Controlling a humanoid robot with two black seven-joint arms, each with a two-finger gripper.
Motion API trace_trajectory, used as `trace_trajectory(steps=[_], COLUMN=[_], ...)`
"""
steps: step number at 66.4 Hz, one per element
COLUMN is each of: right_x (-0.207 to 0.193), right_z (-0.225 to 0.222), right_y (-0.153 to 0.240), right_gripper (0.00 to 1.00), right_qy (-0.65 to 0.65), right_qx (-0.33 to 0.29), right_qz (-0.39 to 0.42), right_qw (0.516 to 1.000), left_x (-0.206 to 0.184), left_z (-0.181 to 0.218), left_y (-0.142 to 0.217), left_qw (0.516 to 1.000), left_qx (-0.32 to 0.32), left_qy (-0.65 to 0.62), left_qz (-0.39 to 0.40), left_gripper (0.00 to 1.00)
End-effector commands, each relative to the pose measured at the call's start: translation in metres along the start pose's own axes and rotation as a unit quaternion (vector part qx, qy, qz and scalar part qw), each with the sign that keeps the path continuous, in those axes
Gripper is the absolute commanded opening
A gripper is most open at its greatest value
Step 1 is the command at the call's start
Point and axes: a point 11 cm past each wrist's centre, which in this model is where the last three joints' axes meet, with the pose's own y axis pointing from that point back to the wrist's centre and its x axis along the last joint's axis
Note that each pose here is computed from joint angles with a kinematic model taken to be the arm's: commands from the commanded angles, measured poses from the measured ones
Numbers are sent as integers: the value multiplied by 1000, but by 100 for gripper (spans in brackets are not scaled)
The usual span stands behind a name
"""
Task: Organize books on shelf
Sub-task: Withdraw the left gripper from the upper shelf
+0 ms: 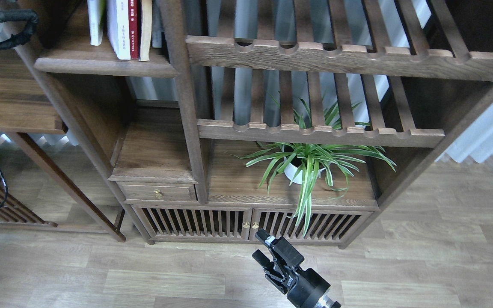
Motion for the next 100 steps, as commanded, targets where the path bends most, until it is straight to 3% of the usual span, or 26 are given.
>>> trace_trajectory(steps=[1,12,25,50,60,87,100], right_x=[-3,-5,-12,-42,-49,-54,-56], right_z=[1,0,2,10,3,0,-4], right_y=[-2,-4,-6,-11,-4,-2,-3], right_gripper=[99,99,99,99,99,99,99], right_qy=[1,4,3,7,21,29,33], right_qx=[-2,-3,-5,-13,-15,-18,-16], right_qz=[-4,-8,-20,-67,-71,-74,-76], right_qw=[1000,1000,1000,998,997,997,996], left_x=[0,-12,-9,-57,-53,-33,-56], left_z=[-3,9,23,-11,-20,-126,-157], left_y=[5,4,27,85,101,158,150], left_qw=[1000,999,998,977,977,965,951], left_qx=[-11,-24,-42,-35,-22,94,94], left_qy=[16,13,41,170,180,242,290], left_qz=[-2,-23,-35,-125,-116,-42,-58], left_gripper=[100,100,100,100,100,97,95])
